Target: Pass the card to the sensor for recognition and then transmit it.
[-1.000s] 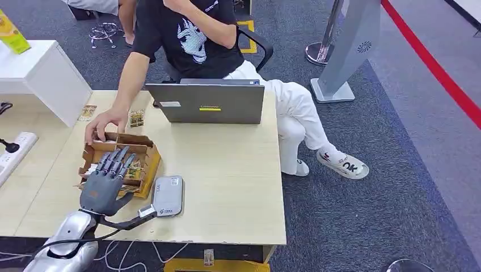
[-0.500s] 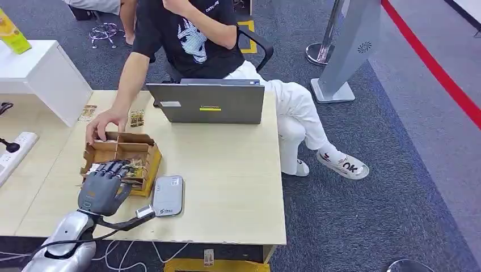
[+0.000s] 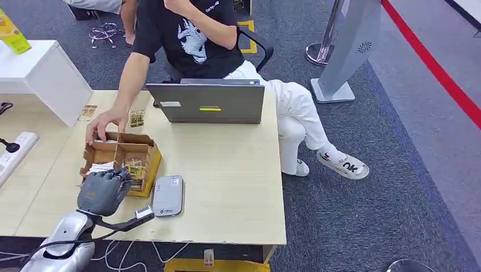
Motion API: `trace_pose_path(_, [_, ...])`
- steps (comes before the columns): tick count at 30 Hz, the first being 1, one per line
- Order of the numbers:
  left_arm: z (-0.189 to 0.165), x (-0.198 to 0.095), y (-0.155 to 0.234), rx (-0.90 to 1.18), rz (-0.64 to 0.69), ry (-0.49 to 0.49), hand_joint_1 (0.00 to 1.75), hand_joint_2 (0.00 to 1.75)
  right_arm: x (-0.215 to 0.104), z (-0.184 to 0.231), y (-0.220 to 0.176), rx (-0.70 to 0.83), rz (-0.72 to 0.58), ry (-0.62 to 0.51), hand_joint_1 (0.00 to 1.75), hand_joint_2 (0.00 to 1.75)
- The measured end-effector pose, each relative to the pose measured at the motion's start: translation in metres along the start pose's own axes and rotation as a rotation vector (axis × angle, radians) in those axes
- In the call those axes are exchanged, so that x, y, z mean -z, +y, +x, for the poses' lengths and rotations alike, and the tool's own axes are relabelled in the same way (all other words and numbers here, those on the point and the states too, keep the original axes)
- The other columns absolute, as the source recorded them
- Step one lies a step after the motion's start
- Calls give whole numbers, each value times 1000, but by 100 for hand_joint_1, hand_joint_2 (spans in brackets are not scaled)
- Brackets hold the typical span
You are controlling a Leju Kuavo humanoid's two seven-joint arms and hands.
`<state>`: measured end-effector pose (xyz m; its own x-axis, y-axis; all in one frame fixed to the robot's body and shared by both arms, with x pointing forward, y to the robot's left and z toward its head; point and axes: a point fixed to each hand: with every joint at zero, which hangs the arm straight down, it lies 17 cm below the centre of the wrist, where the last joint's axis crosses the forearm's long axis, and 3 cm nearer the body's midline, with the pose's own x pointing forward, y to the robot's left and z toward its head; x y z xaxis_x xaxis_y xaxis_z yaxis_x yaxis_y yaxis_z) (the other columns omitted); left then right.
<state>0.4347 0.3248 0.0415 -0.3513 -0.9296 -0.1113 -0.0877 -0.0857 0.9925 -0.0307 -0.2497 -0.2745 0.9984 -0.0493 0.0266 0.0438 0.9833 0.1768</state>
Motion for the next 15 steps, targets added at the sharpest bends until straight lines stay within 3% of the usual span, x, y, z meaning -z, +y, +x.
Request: trace_pose_path(15, [0,0,-1,-5,-5,2,175,175,0,0,0,0,0,0,0,175])
